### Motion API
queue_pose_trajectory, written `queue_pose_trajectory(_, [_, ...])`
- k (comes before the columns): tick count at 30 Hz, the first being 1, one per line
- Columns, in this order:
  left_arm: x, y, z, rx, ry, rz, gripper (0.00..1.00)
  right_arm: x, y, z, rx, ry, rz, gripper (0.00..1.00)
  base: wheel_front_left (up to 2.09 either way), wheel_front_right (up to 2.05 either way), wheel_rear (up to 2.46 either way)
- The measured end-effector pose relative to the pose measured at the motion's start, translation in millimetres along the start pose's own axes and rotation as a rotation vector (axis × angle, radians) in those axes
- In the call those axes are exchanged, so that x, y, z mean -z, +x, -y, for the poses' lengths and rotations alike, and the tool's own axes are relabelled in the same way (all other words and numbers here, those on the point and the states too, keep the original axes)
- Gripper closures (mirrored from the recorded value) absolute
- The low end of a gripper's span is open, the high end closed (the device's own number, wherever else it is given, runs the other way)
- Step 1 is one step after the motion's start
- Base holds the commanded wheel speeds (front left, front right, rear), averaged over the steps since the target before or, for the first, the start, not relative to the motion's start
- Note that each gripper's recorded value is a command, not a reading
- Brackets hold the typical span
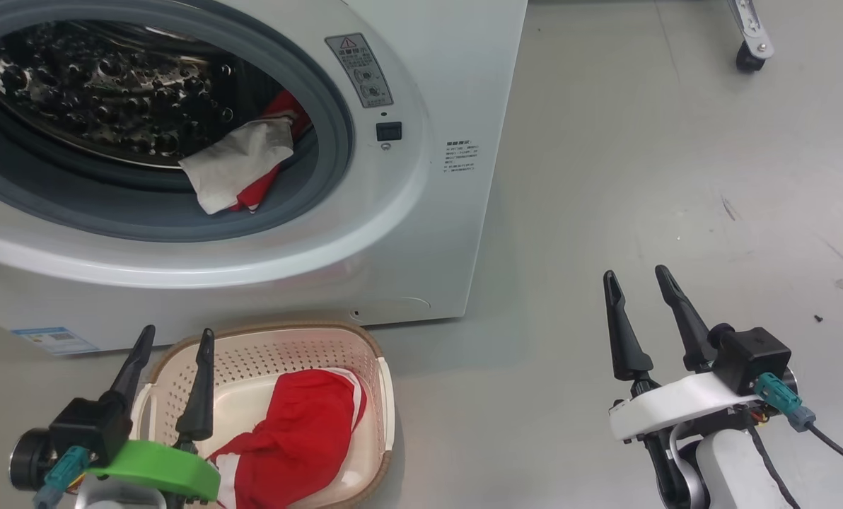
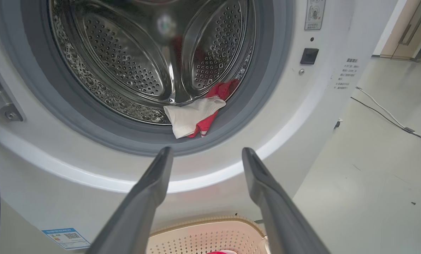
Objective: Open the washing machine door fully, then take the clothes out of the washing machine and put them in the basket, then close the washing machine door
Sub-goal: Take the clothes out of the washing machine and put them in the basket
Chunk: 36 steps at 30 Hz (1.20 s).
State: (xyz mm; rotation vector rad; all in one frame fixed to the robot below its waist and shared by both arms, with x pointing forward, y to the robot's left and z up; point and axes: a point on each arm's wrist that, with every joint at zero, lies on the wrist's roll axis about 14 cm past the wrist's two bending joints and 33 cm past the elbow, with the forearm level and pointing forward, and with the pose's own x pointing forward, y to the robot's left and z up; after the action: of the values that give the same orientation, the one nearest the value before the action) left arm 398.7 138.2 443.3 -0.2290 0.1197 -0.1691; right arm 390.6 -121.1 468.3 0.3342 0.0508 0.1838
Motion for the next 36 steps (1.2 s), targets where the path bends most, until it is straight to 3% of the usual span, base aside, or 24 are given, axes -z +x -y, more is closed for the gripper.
queue_pose_trajectory(22, [26, 108, -20, 0.079, 0.120, -0.139, 0.00, 28, 25, 38, 0.083, -0.002, -0.071, 0.00, 0.00, 0.00, 0.00])
queue_pose_trajectory(28, [28, 149, -12, 0.093, 0.025, -0.175, 0.00, 33, 27, 52, 0.123, -0.010, -0.085, 0.00, 0.00, 0.00, 0.00])
queue_pose_trajectory(36, [42, 186, -23, 0.098, 0.093, -0.293, 0.00, 38, 34, 57, 0.124, -0.015, -0.096, 0.00, 0.00, 0.00, 0.00])
